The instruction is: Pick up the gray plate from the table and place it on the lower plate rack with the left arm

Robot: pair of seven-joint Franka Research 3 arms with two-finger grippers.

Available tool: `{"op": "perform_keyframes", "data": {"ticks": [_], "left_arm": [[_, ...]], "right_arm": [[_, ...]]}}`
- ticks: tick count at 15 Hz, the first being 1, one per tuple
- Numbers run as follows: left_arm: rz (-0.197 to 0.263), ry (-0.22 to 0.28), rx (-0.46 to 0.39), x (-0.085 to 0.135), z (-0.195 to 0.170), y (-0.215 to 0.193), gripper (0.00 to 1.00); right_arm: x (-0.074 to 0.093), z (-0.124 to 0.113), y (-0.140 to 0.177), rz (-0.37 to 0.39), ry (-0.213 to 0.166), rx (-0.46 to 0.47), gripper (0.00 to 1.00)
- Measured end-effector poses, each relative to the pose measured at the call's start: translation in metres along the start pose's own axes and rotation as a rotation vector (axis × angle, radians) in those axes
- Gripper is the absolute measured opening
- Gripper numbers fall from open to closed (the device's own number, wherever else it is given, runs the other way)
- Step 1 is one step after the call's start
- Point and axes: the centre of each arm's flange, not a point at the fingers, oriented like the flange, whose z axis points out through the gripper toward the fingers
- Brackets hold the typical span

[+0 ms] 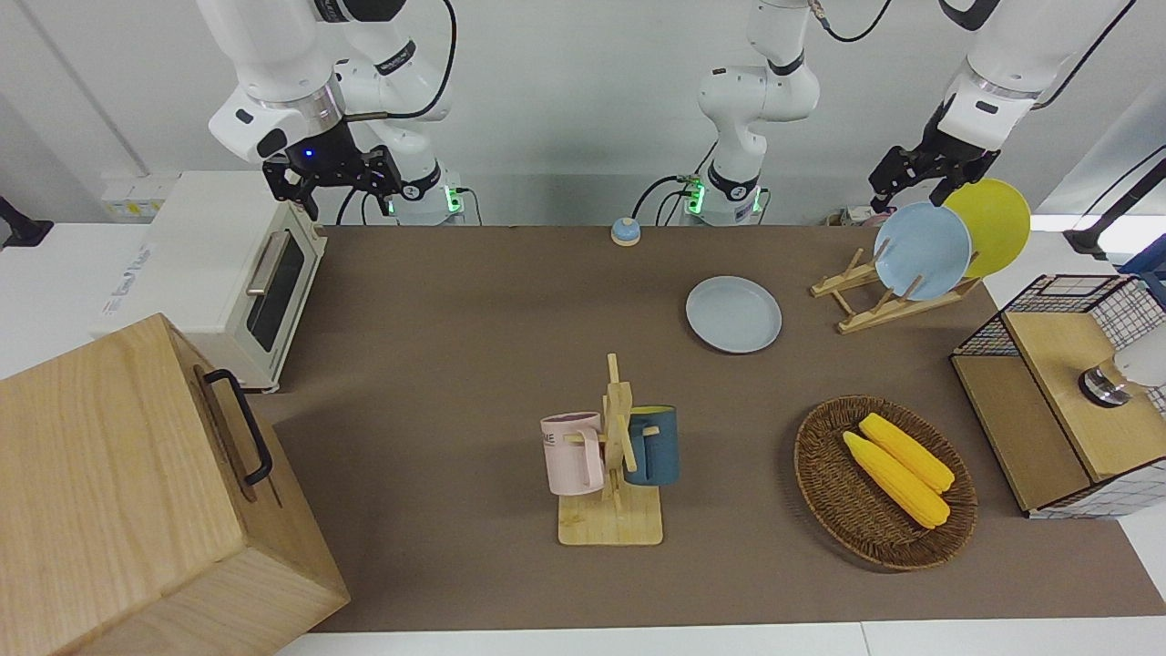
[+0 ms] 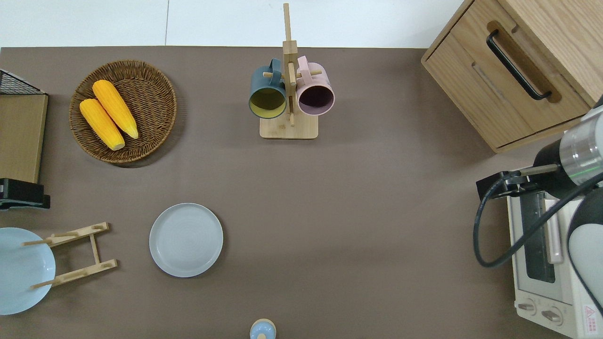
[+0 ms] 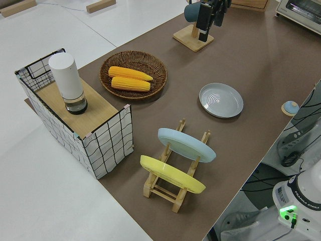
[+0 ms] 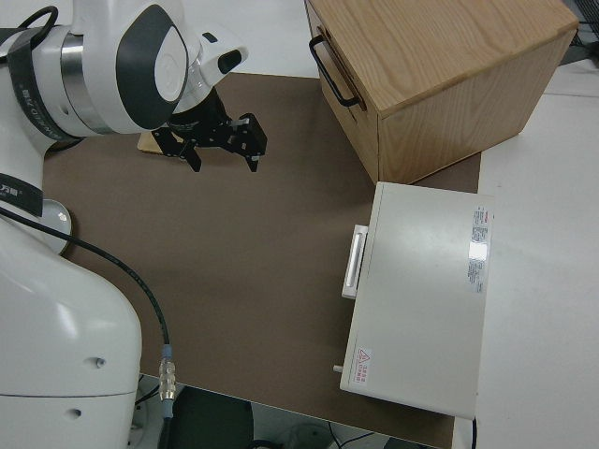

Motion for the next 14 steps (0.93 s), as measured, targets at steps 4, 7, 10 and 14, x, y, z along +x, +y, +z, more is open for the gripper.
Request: {"op": "perform_keyframes", "data": {"ticks": [4,7,10,14], "left_arm": [[-0.013,-0.023,0.001,-0.003,0.001,0.001,1.0],[-0.016,-0.023,0.002,-0.003,0.001,0.001,1.0],[-0.016,-0.029,0.002,-0.001,0.004,0.002,1.0],[-0.008,-0.052,-0.01,0.012,0.027,0.01,1.0]], "right_arm": [[0.0,0.0,0.0,0.0,0.0,0.0,0.99],[0.0,0.0,0.0,0.0,0.0,0.0,0.99],[0.0,0.0,0.0,0.0,0.0,0.0,0.99],[0.0,0.0,0.0,0.0,0.0,0.0,0.99]]}}
